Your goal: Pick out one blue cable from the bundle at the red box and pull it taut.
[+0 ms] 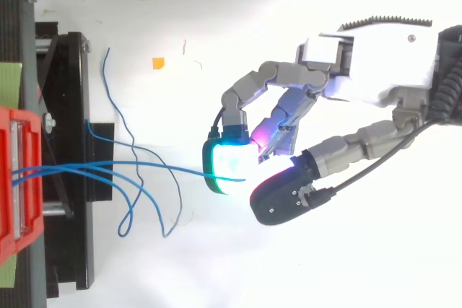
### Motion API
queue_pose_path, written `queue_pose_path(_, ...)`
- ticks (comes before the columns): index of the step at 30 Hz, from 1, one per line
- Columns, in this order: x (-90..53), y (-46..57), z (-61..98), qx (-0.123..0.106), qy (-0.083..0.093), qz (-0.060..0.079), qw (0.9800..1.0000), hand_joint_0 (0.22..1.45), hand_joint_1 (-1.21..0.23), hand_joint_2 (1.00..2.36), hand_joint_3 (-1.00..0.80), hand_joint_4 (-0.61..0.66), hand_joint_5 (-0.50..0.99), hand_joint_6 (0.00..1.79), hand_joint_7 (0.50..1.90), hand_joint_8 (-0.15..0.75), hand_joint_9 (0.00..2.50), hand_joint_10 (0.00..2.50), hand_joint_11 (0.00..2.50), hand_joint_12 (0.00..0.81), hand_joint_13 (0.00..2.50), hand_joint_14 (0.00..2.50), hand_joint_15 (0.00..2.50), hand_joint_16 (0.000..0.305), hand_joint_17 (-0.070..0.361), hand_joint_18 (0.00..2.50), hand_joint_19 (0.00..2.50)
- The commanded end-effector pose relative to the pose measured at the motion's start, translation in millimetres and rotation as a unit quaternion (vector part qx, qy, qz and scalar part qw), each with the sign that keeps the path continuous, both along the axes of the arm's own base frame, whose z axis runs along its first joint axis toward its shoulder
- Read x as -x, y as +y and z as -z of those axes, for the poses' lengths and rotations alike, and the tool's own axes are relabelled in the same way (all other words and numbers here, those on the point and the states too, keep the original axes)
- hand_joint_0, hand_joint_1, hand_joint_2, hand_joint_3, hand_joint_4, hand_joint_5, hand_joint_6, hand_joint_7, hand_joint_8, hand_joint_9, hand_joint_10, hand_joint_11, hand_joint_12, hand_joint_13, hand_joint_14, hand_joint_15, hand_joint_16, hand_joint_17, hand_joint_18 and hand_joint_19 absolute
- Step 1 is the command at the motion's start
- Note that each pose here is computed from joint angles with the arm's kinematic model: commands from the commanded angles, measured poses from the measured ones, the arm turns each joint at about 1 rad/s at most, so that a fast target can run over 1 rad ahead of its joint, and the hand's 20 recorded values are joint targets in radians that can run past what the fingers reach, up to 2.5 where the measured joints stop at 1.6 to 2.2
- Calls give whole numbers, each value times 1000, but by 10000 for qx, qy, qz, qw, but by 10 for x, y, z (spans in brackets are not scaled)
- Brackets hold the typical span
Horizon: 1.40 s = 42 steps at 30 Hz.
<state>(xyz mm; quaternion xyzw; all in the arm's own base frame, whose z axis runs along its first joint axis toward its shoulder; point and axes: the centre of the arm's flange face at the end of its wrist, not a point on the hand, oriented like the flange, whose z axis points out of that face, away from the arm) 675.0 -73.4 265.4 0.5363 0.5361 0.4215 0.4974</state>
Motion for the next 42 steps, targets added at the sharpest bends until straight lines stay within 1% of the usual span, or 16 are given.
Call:
queue_pose_path(1,-4,5,-6,9,-8,-4,10000,557,-662,1154,-97,-71,-60,882,1158,334,998,8,296,465,944,13,397,69,156,977,559)
queue_pose_path(3,1,-6,1,10,0,3,10000,557,-662,1156,-98,-71,-60,882,1157,333,1000,8,290,465,945,13,397,70,157,978,557)
queue_pose_path(4,-4,5,-6,9,-8,-4,10000,558,-663,1154,-98,-69,-60,881,1167,333,999,10,291,463,945,13,401,70,157,978,557)
queue_pose_path(6,1,-6,1,10,0,3,10000,558,-664,1154,-99,-70,-61,881,1168,332,997,9,291,464,946,14,396,69,156,978,557)
queue_pose_path(24,0,4,1,10,0,-4,10000,561,-670,1151,-103,-79,-62,882,1162,331,995,8,295,464,967,14,397,69,156,996,554)
queue_pose_path(28,0,4,1,10,0,-4,10000,568,-678,1121,-94,-85,-63,882,1162,326,982,8,289,466,962,13,405,69,155,995,563)
queue_pose_path(32,0,3,1,12,0,3,10000,568,-682,1123,-85,-88,-63,882,1167,330,979,8,291,463,962,13,406,69,156,998,554)
queue_pose_path(38,1,-6,1,10,0,3,10000,570,-688,1117,-86,-97,-62,883,1145,327,979,8,302,462,961,13,408,69,154,1002,559)
queue_pose_path(42,0,4,1,10,0,-4,10000,580,-703,1087,-76,-96,-64,883,1135,329,965,8,292,461,962,15,408,68,154,1002,555)
